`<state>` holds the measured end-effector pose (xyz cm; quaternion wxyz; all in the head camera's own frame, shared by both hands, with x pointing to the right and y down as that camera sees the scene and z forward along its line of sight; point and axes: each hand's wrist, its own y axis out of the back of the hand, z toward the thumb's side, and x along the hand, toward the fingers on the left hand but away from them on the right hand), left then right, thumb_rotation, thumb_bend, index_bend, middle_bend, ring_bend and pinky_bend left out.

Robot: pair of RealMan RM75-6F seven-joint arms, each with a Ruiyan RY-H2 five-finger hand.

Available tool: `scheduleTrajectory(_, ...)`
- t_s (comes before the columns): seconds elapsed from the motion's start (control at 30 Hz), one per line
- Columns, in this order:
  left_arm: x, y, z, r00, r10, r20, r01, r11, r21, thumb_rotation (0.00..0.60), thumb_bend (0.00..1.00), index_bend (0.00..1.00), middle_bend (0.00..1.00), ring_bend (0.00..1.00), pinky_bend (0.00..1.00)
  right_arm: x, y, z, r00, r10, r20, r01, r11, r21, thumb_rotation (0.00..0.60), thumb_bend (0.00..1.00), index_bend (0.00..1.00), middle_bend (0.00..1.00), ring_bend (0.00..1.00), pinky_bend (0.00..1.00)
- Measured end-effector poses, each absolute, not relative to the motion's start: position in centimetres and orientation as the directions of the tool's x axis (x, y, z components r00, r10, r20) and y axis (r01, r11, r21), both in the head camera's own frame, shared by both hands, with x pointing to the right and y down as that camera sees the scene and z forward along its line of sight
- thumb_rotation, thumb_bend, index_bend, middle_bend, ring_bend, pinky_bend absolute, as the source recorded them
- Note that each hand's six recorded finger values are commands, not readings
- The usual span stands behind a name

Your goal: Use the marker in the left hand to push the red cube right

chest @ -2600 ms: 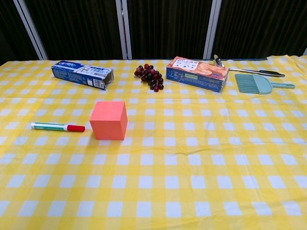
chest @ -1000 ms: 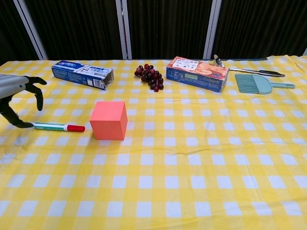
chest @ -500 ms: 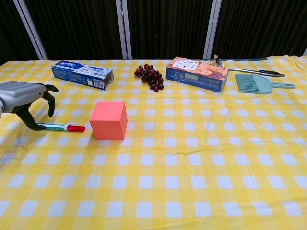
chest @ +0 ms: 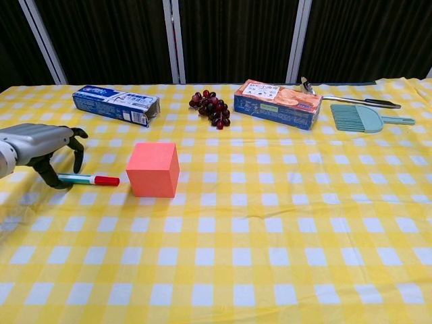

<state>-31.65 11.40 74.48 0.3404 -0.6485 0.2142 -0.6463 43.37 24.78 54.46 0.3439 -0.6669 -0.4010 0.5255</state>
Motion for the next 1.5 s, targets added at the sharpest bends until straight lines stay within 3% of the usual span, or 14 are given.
scheduleTrajectory(0.3,-31.4,11.7,74.7,0.073,-0.703,0.707,0.172,-0.690,-0.703,0.600,0.40,0.55,0.04,0.00,0.00,43.4,24.8,54.5,0.124,0.895,-0.428,0.181,-0.444,-0.877,0.600,0.34,0.00,0.00,0.00,0.05)
scheduleTrajectory(1.0,-30.1,10.5,72.6,0.082,-0.718,0.691,0.125,-0.681,-0.722,0.600,0.41,0.57,0.04,0.00,0.00,43.3,24.8,54.3,0.127,0.896,-0.425,0.180,-0.442,-0.879,0.600,0.34,0.00,0.00,0.00,0.04)
scheduleTrajectory(1.5,-26.3,10.9,73.8,0.088,-0.685,0.723,0.131,-0.712,-0.690,0.600,0.42,0.57,0.04,0.00,0.00,43.3,24.7,54.3,0.130,0.897,-0.422,0.188,-0.440,-0.878,0.600,0.34,0.00,0.00,0.00,0.05)
